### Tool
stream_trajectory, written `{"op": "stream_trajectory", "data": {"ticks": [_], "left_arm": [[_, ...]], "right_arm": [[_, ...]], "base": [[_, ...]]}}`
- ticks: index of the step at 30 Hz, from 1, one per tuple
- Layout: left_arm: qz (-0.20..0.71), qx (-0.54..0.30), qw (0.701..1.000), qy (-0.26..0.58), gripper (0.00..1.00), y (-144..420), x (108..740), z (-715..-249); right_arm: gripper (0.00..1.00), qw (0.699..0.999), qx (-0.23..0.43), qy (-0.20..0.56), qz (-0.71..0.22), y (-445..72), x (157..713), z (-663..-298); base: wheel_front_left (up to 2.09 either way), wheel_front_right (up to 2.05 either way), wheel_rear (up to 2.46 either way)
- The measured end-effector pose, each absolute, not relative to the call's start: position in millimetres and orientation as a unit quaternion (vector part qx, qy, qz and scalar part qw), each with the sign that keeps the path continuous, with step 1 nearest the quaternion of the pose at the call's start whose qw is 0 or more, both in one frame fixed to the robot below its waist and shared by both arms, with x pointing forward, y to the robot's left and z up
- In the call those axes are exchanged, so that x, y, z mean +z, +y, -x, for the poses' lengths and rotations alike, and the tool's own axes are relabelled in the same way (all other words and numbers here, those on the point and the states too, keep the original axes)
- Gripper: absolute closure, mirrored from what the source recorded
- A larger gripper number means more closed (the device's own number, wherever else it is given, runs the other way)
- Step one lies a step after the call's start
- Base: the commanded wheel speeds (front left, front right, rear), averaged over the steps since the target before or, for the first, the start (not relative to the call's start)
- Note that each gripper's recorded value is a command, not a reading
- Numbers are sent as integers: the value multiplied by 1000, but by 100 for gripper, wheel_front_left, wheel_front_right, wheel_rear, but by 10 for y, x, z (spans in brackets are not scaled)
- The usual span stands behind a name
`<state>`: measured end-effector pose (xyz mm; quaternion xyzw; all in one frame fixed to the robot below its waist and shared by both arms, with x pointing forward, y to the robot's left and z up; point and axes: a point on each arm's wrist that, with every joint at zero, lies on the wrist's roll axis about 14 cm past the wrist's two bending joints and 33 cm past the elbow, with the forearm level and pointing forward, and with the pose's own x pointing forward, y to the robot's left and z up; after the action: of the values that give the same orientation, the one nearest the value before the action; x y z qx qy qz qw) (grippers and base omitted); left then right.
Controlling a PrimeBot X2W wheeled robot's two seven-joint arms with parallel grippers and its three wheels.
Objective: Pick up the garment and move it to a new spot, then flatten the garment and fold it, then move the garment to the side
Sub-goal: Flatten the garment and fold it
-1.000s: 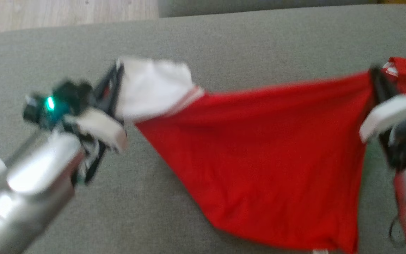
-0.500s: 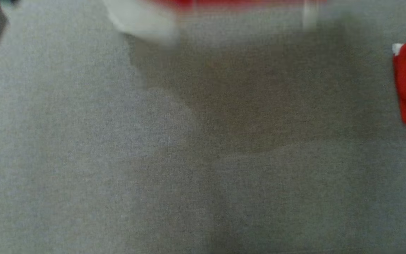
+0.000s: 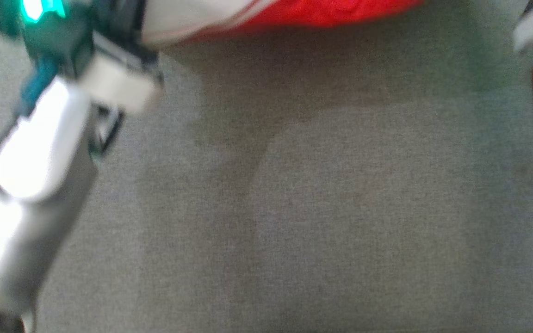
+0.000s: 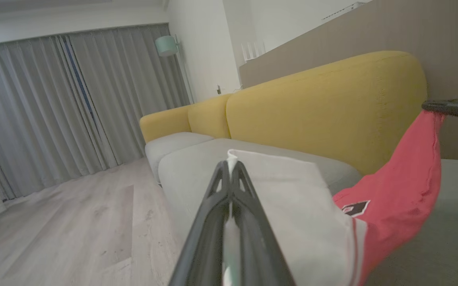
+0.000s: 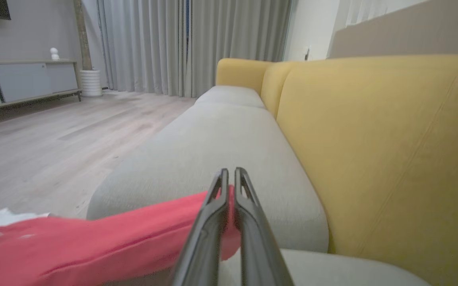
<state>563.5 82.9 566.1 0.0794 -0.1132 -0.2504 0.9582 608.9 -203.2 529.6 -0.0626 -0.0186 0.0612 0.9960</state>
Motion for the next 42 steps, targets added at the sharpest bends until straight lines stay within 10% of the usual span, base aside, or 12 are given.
{"op": "stream_trajectory", "data": {"ticks": [24,42], "left_arm": [[-22,-253,967,6,100,872,4826,-3124],[-86,-272,957,-55,100,885,5136,-3563]], "right_arm": [[100,986,-3,166,-26,-2445,4380,-3488],[100,979,-19,204,-26,-2467,4238,-3600]], "base": [[0,0,0],[0,0,0]]}}
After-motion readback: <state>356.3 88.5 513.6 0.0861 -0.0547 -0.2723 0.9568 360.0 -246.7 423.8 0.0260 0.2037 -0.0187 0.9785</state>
